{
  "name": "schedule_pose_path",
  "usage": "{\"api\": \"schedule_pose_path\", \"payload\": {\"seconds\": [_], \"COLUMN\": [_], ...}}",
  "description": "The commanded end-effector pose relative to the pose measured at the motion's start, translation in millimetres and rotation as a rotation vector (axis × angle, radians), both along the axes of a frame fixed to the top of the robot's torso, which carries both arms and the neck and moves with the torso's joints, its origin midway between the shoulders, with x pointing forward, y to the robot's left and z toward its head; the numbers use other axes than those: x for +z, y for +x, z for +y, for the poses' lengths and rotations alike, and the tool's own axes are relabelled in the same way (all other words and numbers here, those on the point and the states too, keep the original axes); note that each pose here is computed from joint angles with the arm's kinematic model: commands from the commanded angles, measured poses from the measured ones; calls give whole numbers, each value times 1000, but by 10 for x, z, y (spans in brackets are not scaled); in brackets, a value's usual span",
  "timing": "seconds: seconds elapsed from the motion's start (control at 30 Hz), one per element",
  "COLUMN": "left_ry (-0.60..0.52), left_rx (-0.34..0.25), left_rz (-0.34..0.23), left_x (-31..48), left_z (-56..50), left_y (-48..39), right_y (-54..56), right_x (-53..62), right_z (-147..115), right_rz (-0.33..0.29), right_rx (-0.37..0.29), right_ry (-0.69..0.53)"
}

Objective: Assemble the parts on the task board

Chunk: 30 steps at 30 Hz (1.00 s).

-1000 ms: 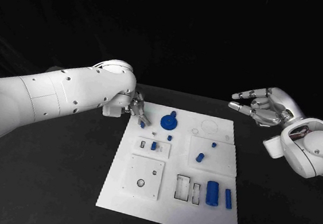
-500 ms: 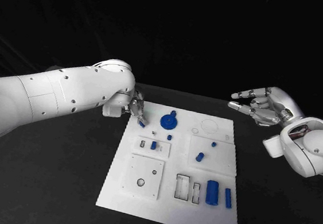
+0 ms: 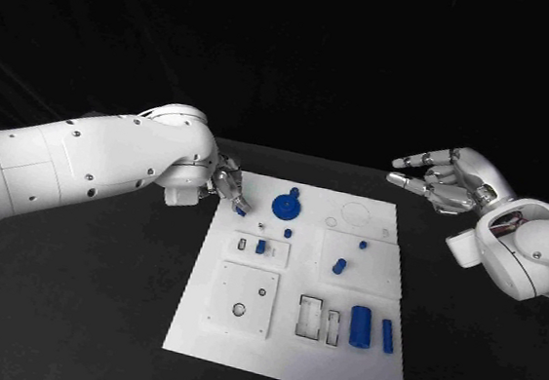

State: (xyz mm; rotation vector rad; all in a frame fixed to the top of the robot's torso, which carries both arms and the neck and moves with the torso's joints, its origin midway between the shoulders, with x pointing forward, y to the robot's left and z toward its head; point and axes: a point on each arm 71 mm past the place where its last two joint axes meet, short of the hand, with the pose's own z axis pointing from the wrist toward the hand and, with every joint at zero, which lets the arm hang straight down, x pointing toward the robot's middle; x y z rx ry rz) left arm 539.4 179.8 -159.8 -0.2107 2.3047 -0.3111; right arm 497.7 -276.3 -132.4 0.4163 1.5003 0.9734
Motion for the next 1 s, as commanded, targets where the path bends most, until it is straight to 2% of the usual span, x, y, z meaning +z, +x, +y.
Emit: {"api": "schedule_pose_path", "payload": {"seconds": [0.03, 0.27, 0.4, 0.7, 1.0], "left_ry": [-67, -70, -55, -45, -21], "left_rx": [26, -1, -18, -43, -61], "left_rz": [-46, -108, -141, -141, -108], "left_x": [17, -55, -101, -206, -263], "left_z": [-26, -49, -62, -110, -104], "left_y": [-70, -293, -380, -514, -540], "right_y": [-3, -4, -3, -2, -5], "right_x": [-11, -19, -25, -38, -44], "right_z": [12, 8, 11, 19, 29], "right_rz": [7, 9, 11, 14, 16], "right_rx": [18, 18, 19, 21, 24], "right_ry": [-2, -3, -2, -1, 1]}}
